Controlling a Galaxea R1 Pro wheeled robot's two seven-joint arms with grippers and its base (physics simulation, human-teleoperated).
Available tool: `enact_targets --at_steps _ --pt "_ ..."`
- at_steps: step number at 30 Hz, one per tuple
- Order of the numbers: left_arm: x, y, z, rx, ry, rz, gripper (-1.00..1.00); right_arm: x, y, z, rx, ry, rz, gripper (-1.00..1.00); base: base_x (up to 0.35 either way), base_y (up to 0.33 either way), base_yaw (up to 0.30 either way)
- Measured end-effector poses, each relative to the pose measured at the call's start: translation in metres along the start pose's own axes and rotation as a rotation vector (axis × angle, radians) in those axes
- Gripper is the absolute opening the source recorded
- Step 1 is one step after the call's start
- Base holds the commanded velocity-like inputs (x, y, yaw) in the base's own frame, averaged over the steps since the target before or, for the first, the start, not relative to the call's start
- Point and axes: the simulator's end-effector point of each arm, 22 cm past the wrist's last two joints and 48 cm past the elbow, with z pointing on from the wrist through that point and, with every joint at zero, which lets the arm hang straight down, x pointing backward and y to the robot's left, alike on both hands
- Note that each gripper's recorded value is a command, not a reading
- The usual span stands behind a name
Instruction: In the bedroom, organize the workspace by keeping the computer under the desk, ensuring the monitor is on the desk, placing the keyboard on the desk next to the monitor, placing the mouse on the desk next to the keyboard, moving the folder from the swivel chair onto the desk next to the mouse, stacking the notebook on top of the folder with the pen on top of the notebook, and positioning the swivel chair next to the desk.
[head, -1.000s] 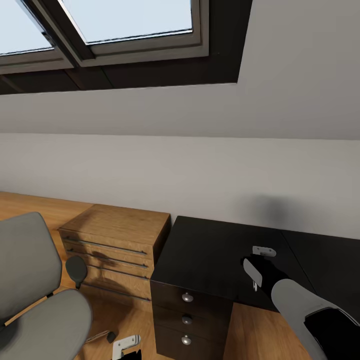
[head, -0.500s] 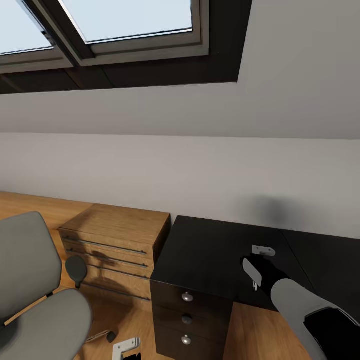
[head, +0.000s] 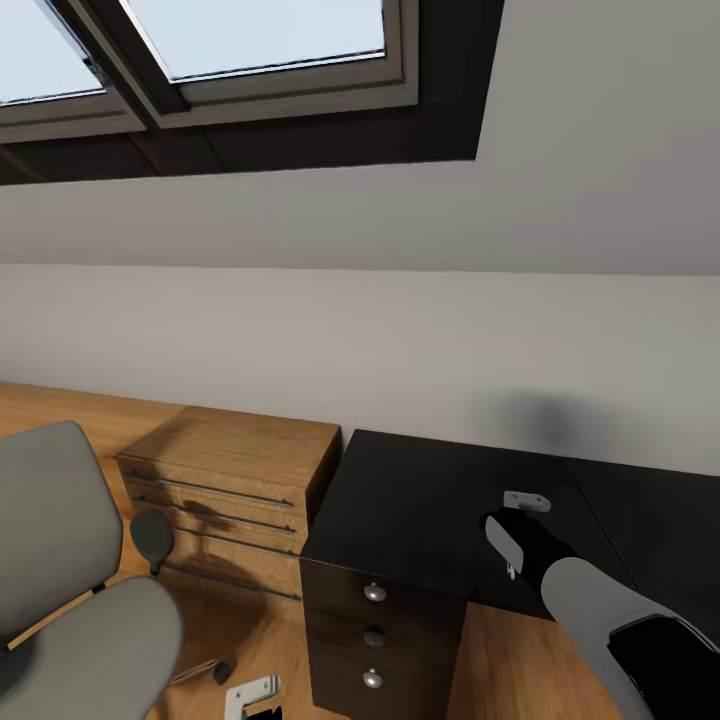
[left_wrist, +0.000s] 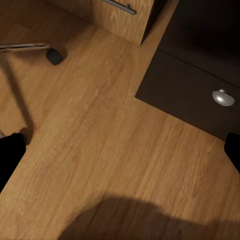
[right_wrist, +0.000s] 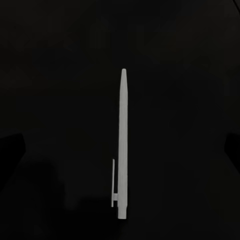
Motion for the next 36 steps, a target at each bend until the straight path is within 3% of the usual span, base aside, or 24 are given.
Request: enact_targets --at_steps 36 --pt "0.012 0.001 0.017 0.0 -0.001 0.0 1.0 0.016 0.004 0.014 -0.002 0.003 -0.003 1.0 0.0 0.0 0.0"
